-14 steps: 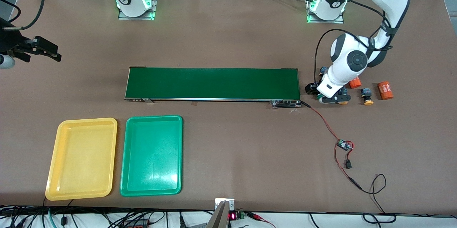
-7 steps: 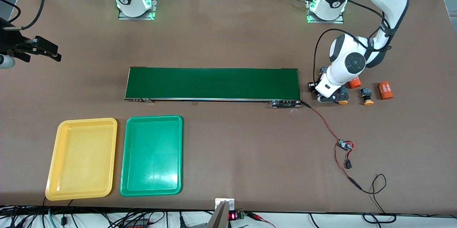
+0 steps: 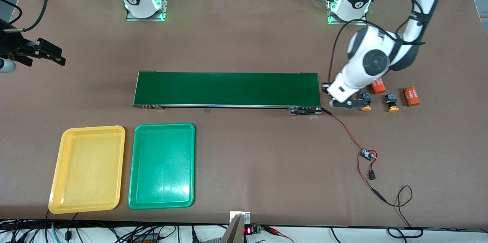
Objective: Sort buttons by color to trays
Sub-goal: 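Carry the green button onto the belt and open the left gripper, then return the left gripper and grasp the second green-capped button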
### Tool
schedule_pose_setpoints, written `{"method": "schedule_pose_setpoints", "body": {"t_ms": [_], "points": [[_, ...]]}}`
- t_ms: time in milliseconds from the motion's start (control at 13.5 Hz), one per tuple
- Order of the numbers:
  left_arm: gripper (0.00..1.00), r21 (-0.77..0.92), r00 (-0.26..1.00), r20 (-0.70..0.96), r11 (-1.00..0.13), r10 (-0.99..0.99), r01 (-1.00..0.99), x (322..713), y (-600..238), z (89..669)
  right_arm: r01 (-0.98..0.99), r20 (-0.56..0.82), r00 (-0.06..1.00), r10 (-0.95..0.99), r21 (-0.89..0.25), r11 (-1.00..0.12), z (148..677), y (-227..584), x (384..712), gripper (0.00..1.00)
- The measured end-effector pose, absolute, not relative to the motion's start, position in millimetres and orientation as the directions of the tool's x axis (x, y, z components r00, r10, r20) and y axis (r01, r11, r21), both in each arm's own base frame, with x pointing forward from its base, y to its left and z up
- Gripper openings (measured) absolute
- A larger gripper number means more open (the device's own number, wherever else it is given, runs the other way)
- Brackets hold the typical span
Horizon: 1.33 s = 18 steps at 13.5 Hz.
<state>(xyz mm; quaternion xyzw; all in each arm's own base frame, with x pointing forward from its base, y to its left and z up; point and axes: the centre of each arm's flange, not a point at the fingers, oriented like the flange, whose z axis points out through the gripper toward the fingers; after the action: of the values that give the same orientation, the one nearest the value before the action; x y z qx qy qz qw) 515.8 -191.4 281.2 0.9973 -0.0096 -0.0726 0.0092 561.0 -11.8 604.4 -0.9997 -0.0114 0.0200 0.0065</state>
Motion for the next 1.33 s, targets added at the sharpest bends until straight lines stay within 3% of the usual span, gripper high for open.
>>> {"method": "schedule_pose_setpoints", "body": {"t_ms": [517,665,1034,1329], "points": [[0.42,0.067,0.988,-0.153,-0.997,-0.035,-0.025,487,-269,255,0.023,-0.040,0.999,0.023,-0.013,-1.000,604,-12,561,1.00],[0.53,0.082,0.990,-0.142,-0.997,-0.014,-0.003,490,-270,247,0.023,-0.040,0.999,0.023,-0.013,-1.000,604,-12,561,1.00],[1.00,0.084,0.993,-0.119,-0.996,0.018,0.028,507,-271,274,0.023,-0.040,0.999,0.023,-0.013,-1.000,604,-12,561,1.00],[1.00,-0.032,0.968,-0.242,-0.998,0.065,0.059,516,-236,318,0.023,-0.040,0.999,0.023,-0.013,-1.000,604,-12,561,1.00]]}}
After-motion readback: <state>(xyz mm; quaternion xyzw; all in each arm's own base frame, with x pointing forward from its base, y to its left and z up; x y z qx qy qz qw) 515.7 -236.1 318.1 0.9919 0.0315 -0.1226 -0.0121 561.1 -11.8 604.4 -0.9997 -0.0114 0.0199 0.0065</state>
